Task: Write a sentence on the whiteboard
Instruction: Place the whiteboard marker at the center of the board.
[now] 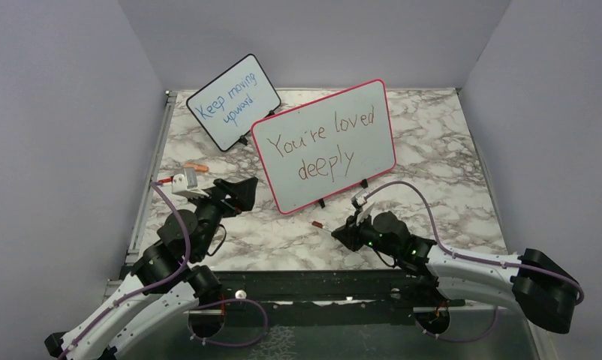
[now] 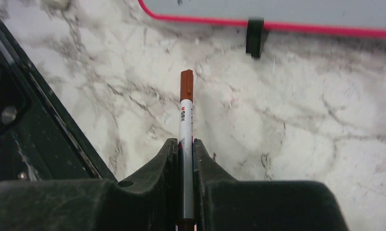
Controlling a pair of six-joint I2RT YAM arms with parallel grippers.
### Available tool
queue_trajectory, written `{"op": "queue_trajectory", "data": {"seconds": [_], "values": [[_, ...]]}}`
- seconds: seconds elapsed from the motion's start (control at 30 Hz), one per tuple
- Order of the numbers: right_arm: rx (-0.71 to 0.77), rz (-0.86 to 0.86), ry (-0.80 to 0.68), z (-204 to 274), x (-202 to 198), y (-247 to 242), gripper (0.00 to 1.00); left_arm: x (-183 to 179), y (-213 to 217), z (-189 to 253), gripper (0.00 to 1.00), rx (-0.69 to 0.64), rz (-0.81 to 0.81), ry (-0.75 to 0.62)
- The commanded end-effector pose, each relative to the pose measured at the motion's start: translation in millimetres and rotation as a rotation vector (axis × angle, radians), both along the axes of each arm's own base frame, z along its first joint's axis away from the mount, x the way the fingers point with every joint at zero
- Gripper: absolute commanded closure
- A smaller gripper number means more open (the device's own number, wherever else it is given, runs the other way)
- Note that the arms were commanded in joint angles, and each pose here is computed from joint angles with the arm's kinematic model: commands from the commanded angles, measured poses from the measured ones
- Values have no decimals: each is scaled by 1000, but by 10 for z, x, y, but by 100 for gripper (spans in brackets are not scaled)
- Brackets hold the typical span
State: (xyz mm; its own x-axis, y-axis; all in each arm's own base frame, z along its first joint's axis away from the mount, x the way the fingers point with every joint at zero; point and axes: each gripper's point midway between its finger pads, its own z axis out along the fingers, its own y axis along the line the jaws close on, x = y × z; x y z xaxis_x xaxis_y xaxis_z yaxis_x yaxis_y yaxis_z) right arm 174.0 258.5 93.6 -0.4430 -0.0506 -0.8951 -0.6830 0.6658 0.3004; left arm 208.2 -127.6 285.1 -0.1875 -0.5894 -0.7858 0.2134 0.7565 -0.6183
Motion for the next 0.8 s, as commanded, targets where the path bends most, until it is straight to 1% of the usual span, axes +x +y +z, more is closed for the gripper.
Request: {"op": "queue_trajectory", "data": {"seconds": [0.0, 0.07, 0.17, 0.33, 0.5, 0.63, 0.77], "values": [[-46, 21, 115, -389, -172, -67, 99, -92, 217, -95, 1, 150, 25, 16], [-74, -5, 143, -501, -171, -117, 98, -113, 236, -95, 1, 167, 19, 8], [-97, -33, 180, -605, -180, -165, 93, -125, 272, -109, 1, 186, 24, 4], [-120, -134, 214, -718, -143, -327, 81, -130, 288, -121, 1, 189, 27, 0], [-96, -243, 238, -669, -79, -441, 69, -145, 289, -116, 1, 198, 17, -9], [-100, -286, 248, -628, -69, -513, 62, -156, 314, -103, 1, 188, 24, -16], [-63, -354, 233, -450, -4, -586, 56, -163, 341, -74, 1, 185, 31, -25]]}}
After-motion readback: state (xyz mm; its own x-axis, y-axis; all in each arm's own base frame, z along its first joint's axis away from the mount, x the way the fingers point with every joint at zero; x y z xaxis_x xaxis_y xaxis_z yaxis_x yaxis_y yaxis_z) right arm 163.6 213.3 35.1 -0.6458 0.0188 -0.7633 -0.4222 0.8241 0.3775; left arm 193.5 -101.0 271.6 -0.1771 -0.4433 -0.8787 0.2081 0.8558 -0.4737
